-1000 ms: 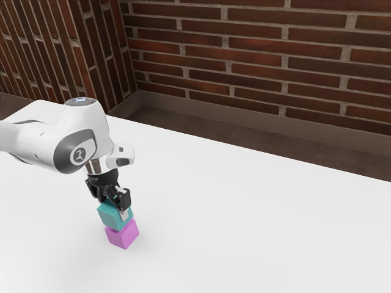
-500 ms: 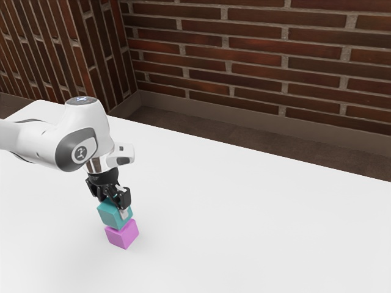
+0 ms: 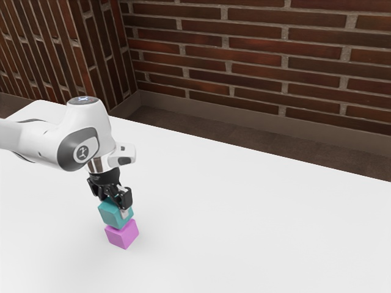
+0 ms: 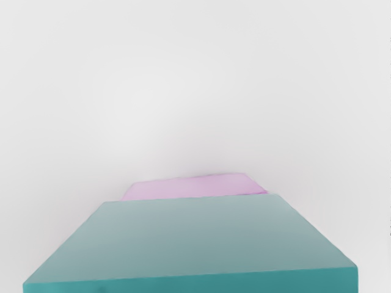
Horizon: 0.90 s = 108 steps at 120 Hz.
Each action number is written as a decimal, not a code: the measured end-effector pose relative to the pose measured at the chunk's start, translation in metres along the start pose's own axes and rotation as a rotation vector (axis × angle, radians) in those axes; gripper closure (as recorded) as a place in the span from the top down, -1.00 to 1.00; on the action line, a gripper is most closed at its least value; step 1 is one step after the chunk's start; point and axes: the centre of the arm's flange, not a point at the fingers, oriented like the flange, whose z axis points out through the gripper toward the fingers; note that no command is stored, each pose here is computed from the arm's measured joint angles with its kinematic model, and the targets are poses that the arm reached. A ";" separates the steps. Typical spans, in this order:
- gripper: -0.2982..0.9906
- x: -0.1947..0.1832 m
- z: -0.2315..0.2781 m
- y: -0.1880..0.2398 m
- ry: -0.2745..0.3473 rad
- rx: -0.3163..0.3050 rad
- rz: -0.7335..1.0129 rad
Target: Pick up the blue block with one arm, and put the blue block on the pink block with one arm
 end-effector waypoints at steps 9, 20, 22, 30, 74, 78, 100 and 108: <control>0.11 0.000 0.001 0.001 -0.003 -0.001 0.003; 0.12 0.000 0.002 0.000 -0.004 -0.002 0.006; 0.13 0.000 0.002 0.000 -0.004 -0.002 0.006; 0.17 0.001 0.001 0.000 -0.004 -0.003 0.008; 0.40 0.009 -0.035 -0.002 0.065 0.001 0.018; 0.42 0.023 -0.063 -0.007 0.104 0.005 0.012; 0.46 0.051 -0.252 -0.057 0.284 0.013 -0.085; 0.47 0.044 -0.304 -0.059 0.310 0.013 -0.094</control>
